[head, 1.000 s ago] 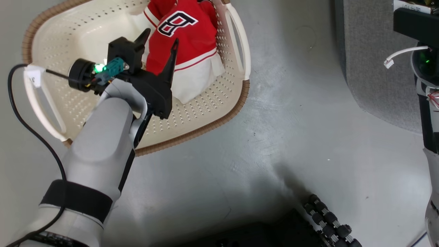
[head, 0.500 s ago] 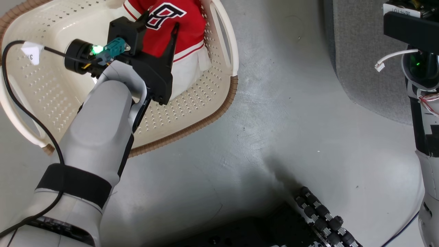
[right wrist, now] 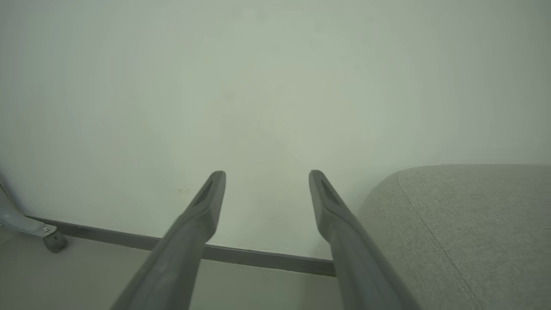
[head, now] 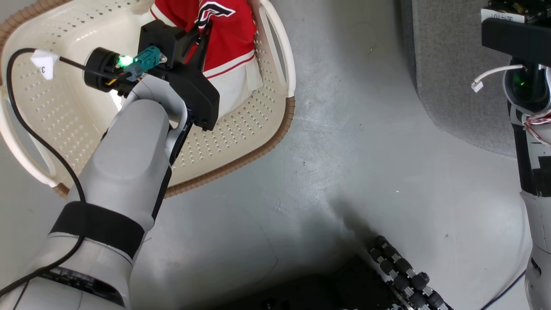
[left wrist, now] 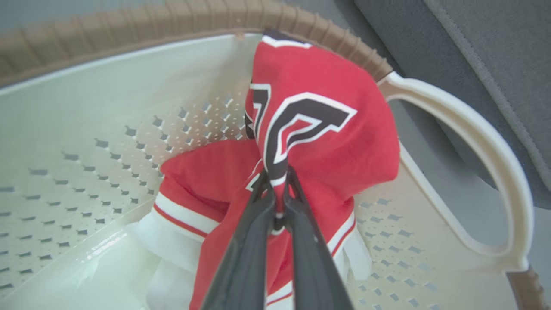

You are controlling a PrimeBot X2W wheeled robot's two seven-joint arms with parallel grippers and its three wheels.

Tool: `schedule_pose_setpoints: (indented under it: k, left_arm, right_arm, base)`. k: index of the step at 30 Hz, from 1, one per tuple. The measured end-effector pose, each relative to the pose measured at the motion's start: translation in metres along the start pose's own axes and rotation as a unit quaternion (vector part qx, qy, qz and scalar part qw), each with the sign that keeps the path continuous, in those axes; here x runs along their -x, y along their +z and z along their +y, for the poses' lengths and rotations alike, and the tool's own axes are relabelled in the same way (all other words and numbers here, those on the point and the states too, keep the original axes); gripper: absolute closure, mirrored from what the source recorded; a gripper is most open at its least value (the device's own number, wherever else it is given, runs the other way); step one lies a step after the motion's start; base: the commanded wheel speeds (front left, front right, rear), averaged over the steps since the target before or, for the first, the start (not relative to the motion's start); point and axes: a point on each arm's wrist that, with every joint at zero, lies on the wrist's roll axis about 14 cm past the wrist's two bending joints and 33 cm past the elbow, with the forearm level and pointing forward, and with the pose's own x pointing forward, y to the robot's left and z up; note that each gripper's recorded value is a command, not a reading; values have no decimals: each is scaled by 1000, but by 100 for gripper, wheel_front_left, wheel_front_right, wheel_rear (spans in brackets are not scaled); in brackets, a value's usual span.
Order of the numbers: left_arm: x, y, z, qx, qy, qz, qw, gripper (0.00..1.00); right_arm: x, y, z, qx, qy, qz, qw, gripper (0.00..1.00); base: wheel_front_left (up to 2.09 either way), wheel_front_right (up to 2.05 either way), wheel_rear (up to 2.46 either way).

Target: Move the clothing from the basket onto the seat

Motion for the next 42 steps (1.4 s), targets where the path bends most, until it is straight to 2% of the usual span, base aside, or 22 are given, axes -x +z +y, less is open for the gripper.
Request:
schedule_pose_setpoints:
  k: [12, 26, 42]
  left_arm:
    - [31, 9, -5, 14, 18, -10, 1000, 100]
    - [99, 31, -14, 31, 57, -33, 997, 100]
    - [189, 70, -5, 80, 134, -118, 981, 100]
  right_arm:
    - [13, 1, -6, -6, -16, 29, 999, 0]
    - [41, 17, 1, -9, -19, 66, 998, 0]
    - [76, 34, 34, -35, -4, 92, 995, 0]
  base:
    - [0, 0, 0]
    - [0, 0, 0]
    - [0, 0, 0]
